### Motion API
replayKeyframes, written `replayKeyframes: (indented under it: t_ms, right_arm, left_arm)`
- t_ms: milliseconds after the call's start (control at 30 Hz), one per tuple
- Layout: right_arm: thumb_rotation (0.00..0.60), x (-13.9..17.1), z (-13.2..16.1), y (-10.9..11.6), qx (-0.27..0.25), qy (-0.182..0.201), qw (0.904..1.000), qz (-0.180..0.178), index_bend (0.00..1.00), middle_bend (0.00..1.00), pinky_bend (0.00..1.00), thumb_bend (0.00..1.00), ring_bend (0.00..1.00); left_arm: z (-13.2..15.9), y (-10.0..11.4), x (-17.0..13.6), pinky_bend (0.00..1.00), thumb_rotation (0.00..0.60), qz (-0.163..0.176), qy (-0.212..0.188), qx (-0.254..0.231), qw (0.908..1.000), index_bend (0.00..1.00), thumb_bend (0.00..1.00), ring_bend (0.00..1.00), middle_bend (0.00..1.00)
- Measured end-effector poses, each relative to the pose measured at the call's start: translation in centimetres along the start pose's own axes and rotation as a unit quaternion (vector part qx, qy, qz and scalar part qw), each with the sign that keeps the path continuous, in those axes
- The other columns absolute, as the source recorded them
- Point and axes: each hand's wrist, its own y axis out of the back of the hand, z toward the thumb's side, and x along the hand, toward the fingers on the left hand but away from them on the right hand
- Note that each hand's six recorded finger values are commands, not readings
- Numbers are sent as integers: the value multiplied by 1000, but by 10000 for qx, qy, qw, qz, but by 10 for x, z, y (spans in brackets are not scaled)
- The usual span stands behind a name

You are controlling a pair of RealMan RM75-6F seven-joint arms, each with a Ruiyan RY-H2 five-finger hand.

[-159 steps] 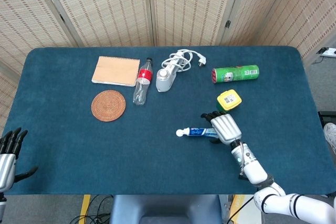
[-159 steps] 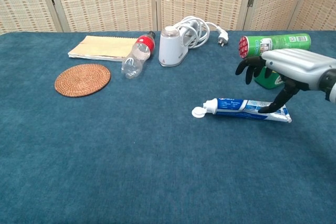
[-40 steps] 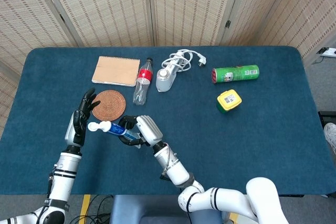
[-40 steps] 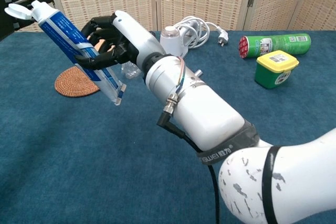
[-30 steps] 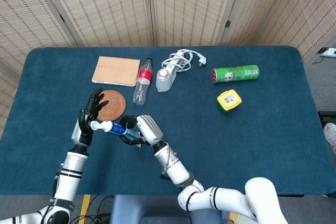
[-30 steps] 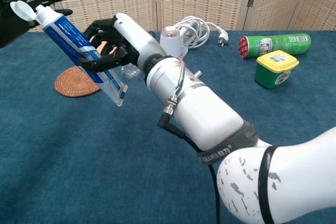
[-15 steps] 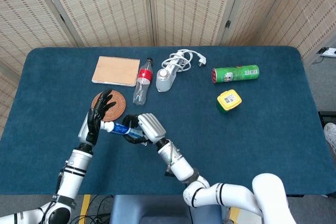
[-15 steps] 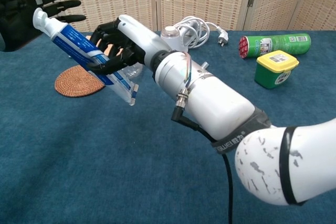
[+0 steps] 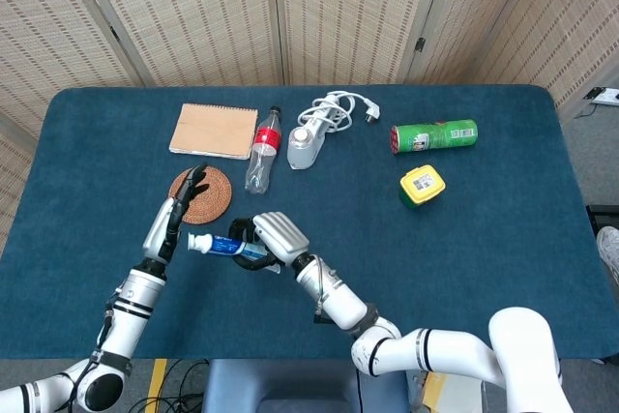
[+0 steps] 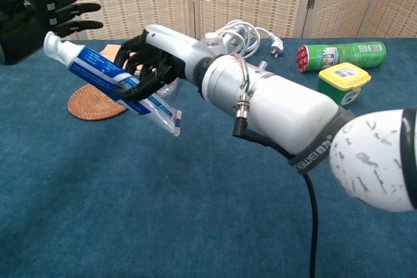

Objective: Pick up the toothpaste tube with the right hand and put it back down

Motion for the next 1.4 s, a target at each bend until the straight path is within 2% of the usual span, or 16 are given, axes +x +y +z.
replayKeyframes:
  t_ms: [233, 533, 800, 933, 1400]
  right_arm:
    - [600, 4, -5, 3, -456, -147, 9987, 185, 658, 630, 488, 574, 523]
    - [600, 3, -4, -1, -476, -272, 9975, 442, 663, 633, 488, 575, 523]
    - [600, -2, -3, -4, -548, -378, 9963, 539, 667, 635, 488, 575, 523]
    - [600, -3, -1, -5, -582, -384, 9958, 599, 671, 636, 488, 575, 523]
    - [600, -4, 5, -4, -606, -334, 9961, 549, 708, 668, 488, 598, 557]
  left_arm:
    - [-6, 9, -1, 125, 12, 61, -324, 644, 9974, 0, 0, 0, 0]
    - [-11, 9, -6, 113, 10, -263, -651, 1516, 9859, 0, 0, 0, 0]
    - [-6, -2, -5, 110, 11, -584, -858, 1785, 9785, 0, 0, 0, 0]
    - [-6, -9, -4, 106, 6, -757, -946, 2047, 9713, 0, 0, 0, 0]
    - [-8, -22, -1, 105, 0, -1116, -923, 2577, 9553, 0, 0, 0, 0]
